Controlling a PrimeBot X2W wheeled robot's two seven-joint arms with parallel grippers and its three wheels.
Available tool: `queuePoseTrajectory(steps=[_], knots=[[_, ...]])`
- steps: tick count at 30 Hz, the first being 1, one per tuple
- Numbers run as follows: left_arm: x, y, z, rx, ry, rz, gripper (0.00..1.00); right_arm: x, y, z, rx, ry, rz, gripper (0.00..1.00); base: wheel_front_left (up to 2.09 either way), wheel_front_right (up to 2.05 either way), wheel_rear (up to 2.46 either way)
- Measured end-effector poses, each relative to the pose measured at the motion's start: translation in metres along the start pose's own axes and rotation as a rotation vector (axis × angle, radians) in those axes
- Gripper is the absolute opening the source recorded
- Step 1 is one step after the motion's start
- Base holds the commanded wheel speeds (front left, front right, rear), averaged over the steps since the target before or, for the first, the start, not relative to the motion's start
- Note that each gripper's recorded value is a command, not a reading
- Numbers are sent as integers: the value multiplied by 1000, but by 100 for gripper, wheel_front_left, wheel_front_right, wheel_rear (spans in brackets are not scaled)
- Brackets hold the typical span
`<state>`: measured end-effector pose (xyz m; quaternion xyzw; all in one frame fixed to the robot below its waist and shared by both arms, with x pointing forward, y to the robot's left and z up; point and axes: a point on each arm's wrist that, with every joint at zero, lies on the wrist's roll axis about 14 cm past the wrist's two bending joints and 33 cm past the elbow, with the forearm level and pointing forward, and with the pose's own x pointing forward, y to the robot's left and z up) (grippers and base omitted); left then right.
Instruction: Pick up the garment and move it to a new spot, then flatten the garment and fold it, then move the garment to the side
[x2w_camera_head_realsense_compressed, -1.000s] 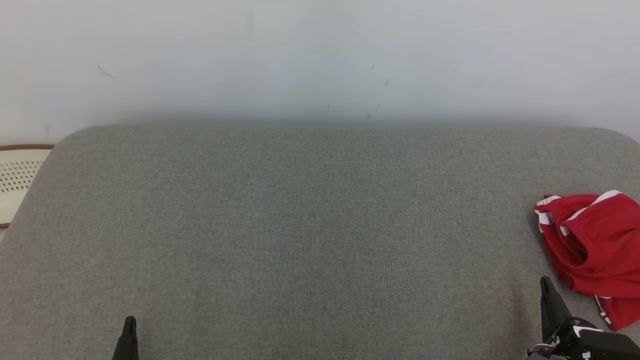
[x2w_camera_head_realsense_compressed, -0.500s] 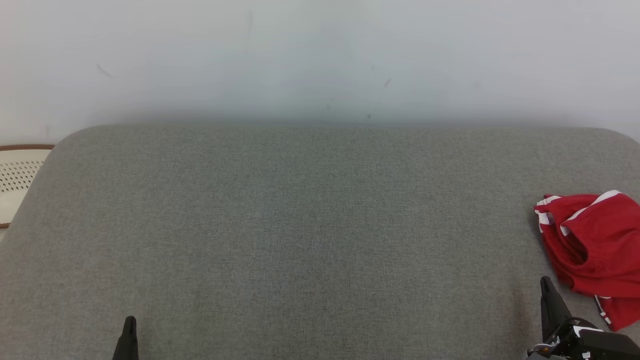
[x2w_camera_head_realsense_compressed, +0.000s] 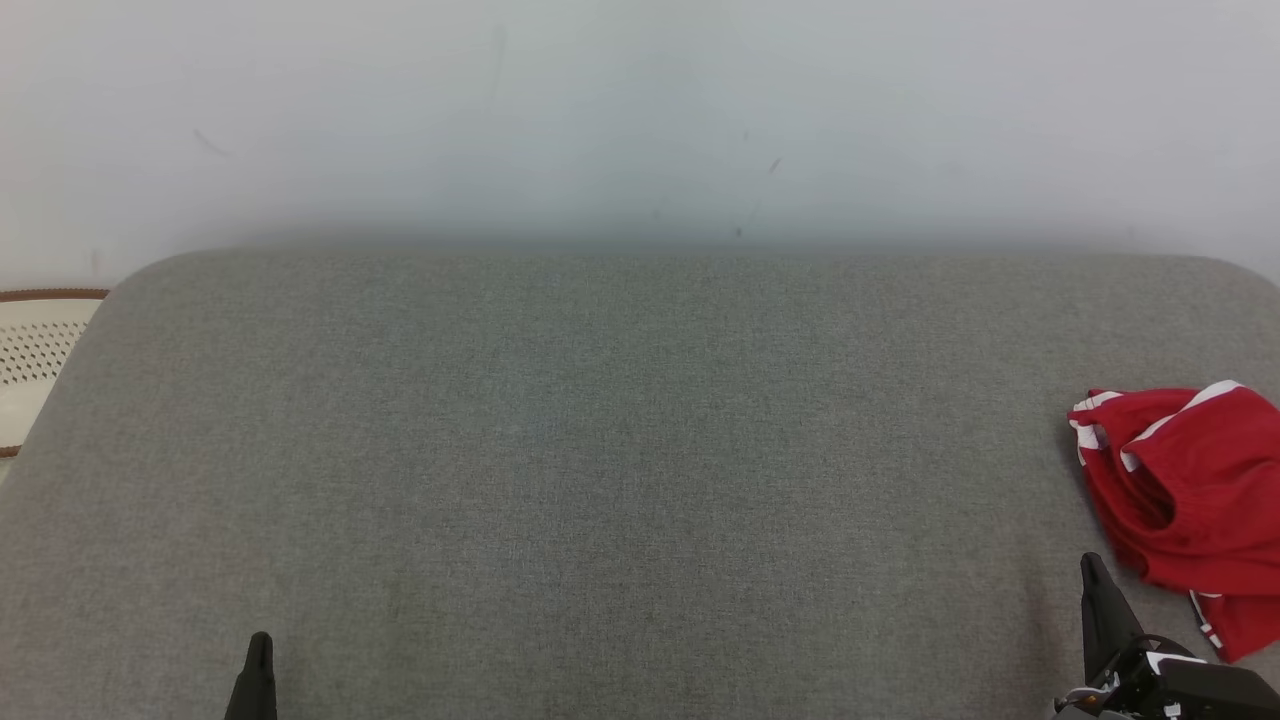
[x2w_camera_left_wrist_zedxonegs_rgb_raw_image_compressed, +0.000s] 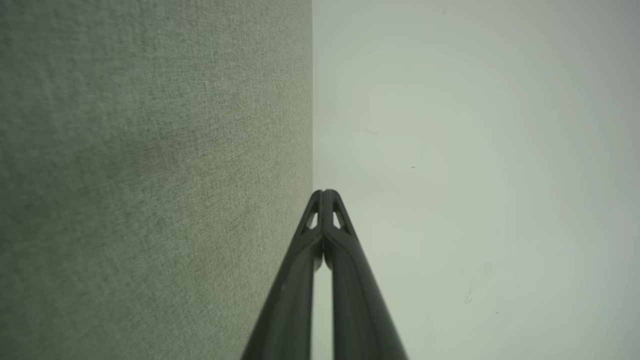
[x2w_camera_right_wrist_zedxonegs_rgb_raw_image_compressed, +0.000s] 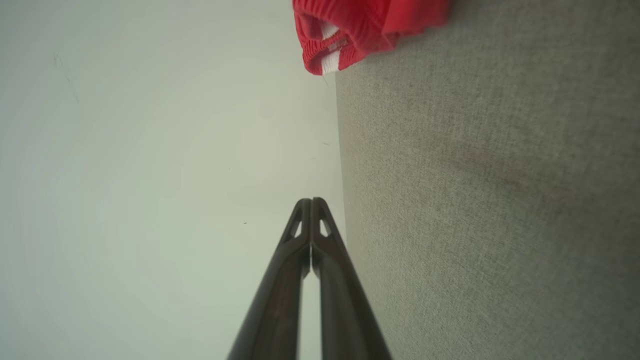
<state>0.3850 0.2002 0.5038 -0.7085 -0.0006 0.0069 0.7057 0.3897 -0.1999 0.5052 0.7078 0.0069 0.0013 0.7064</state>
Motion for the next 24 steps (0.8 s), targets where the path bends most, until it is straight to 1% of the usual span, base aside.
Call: queuePoseTrajectory(steps=[24], knots=[[0,0,0,0,0,0,0,0,0,0,0,0,0,0,0,0,0]])
